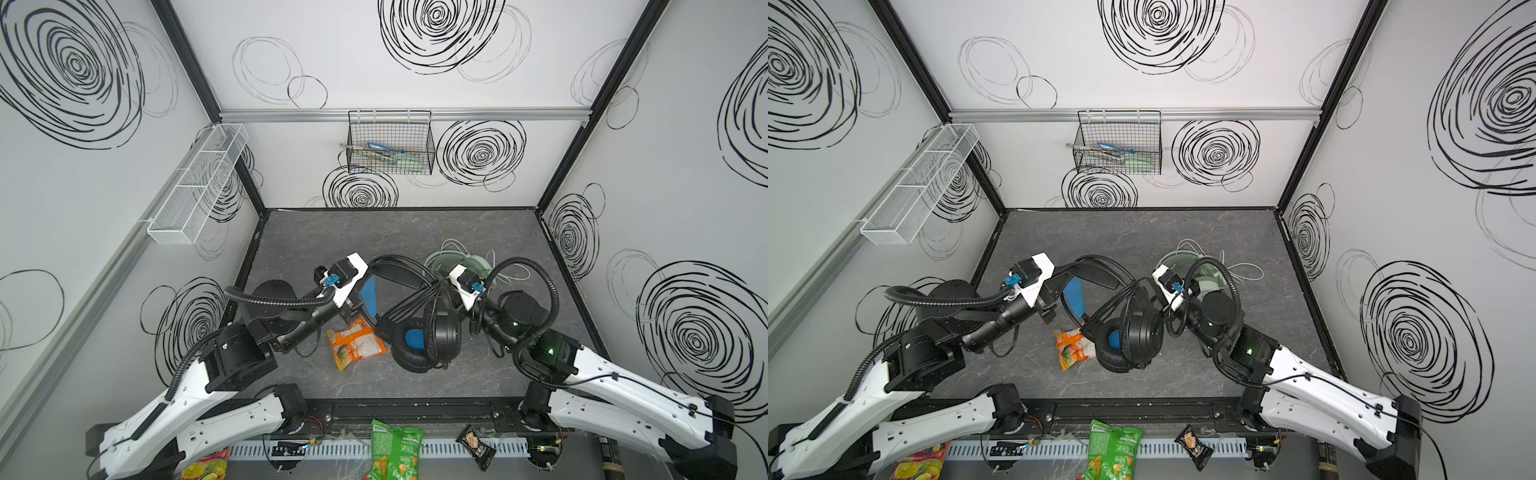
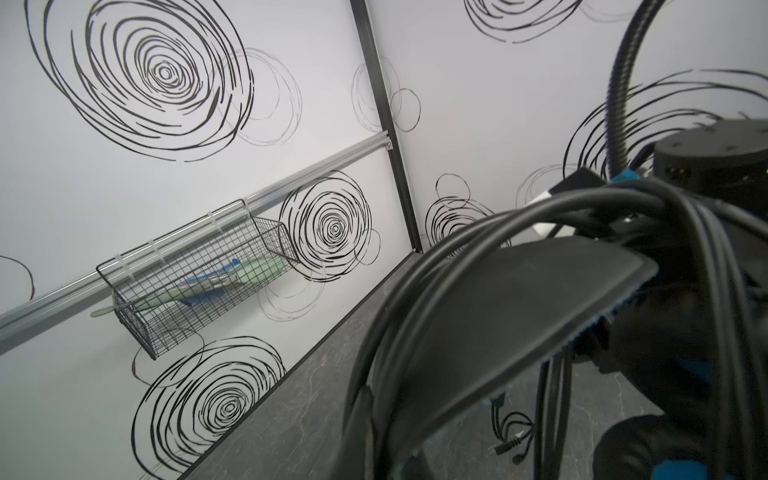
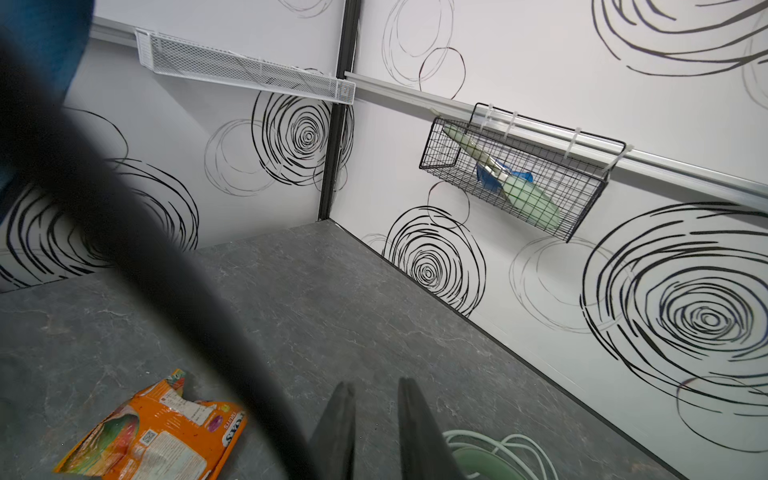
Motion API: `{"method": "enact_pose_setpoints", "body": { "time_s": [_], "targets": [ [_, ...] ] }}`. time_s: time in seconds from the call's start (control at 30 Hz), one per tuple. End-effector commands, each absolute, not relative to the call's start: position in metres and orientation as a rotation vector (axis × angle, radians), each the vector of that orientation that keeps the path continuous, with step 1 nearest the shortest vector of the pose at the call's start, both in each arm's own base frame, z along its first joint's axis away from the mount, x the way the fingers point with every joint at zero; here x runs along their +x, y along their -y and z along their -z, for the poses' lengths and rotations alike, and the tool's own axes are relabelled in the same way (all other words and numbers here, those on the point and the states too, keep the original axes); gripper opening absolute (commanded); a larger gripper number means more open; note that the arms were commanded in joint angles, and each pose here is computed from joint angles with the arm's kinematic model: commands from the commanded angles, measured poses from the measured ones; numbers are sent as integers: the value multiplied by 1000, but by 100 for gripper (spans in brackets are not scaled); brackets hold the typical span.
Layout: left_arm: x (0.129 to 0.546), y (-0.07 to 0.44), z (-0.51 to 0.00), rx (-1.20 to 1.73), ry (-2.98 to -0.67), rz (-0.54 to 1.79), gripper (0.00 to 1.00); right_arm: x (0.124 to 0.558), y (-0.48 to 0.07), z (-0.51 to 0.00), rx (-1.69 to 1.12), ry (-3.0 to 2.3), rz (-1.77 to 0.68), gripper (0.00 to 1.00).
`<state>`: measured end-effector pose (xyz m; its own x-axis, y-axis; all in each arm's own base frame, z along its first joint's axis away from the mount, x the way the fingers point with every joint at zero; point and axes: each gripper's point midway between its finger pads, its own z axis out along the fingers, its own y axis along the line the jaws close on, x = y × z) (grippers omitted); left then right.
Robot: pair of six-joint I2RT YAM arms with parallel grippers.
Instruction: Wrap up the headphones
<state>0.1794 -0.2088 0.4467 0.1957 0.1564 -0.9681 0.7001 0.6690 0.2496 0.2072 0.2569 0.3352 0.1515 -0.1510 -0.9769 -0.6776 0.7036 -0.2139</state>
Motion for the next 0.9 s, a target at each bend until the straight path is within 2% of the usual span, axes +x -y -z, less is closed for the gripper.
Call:
{"method": "enact_pose_setpoints", "body": {
  "time_s": [0.0, 0.63, 0.87],
  "targets": [
    [162, 198, -518, 641, -1168, 604, 0, 199, -258, -354, -701, -1320, -535, 23],
    [153, 192, -572, 496, -1063, 782, 0, 189, -269, -334, -669, -1315, -719, 27],
    [157, 197, -568, 493, -1087, 792, 0, 187, -271, -334, -665, -1312, -756, 34]
  ]
}}
